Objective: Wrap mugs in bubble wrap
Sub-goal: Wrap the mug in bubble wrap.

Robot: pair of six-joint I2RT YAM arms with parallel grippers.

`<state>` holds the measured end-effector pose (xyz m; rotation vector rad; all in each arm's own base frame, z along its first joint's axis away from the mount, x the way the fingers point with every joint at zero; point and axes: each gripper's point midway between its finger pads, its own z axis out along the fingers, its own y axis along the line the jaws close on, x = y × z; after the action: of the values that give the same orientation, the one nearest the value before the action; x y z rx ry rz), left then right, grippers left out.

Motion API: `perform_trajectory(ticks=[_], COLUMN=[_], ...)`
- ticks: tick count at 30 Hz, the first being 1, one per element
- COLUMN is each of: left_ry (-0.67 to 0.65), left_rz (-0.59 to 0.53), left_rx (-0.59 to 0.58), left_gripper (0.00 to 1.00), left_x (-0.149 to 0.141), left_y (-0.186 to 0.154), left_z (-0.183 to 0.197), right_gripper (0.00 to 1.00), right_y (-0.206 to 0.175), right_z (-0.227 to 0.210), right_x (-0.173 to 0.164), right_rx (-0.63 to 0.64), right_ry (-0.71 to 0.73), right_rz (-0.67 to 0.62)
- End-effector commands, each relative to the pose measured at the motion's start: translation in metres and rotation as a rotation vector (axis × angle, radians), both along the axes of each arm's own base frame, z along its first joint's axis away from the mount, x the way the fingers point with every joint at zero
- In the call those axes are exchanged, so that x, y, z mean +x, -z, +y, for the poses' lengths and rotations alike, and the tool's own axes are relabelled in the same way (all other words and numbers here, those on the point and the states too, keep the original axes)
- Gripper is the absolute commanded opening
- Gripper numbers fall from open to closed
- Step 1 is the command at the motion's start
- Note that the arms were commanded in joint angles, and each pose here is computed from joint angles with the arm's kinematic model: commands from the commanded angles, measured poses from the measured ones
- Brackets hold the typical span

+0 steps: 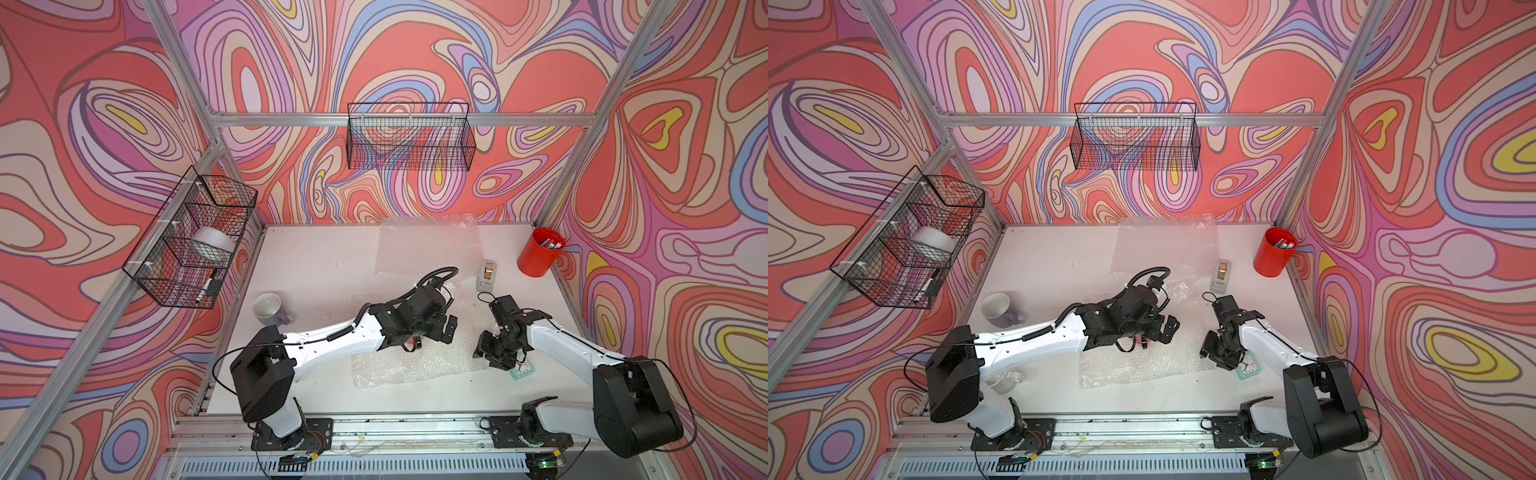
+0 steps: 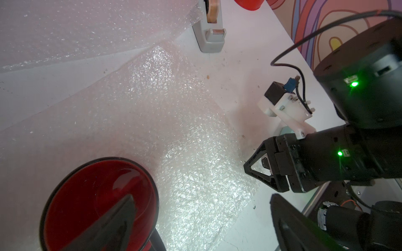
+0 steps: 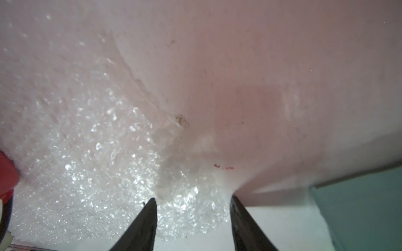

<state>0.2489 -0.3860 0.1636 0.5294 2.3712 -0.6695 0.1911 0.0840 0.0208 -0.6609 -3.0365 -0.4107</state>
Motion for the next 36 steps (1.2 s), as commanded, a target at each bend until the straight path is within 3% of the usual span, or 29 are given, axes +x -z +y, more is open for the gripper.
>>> perform_trajectory(ticks=[1, 5, 11, 17, 26, 30, 36], left_ry=[-0.014, -0.033, -0.095, -0.144, -0.195, -0.221, -0.248], left_rz=[0.002, -0.010, -0.008, 0.028, 0.033, 0.028, 0.028], left_rx=[0.011, -0.008, -0.026, -0.132, -0.170, -0.169, -0.180], left_gripper=[0.99, 0.99, 0.96, 0.96, 0.95, 0.94, 0.87], left_x=[0.000, 0.004, 0.011, 0.022, 0.015, 0.004, -0.007], left_y=[0.000, -0.003, -0.003, -0.006, -0.010, -0.009, -0.004], left_z=[0.003, 0.003, 0.016, 0.039, 0.085, 0.103, 0.121], right_gripper=[0.51, 0.42, 0.18, 0.00, 0.00, 0.00, 0.00], right_y=[0.005, 0.006, -0.012, -0.064, -0.134, -0.150, -0.132], right_z=[0.003, 0.005, 0.013, 0.053, 0.141, 0.177, 0.190], right_x=[-0.002, -0.001, 0.008, 0.029, 0.051, 0.059, 0.085], right_rx=[0.023, 0.033, 0.095, 0.343, 0.655, 0.705, 0.643], right_ry=[-0.005, -0.011, -0.005, -0.113, -0.337, -0.403, -0.360], right_rz=[0.010, 0.009, -0.093, -0.291, -0.422, -0.439, -0.396])
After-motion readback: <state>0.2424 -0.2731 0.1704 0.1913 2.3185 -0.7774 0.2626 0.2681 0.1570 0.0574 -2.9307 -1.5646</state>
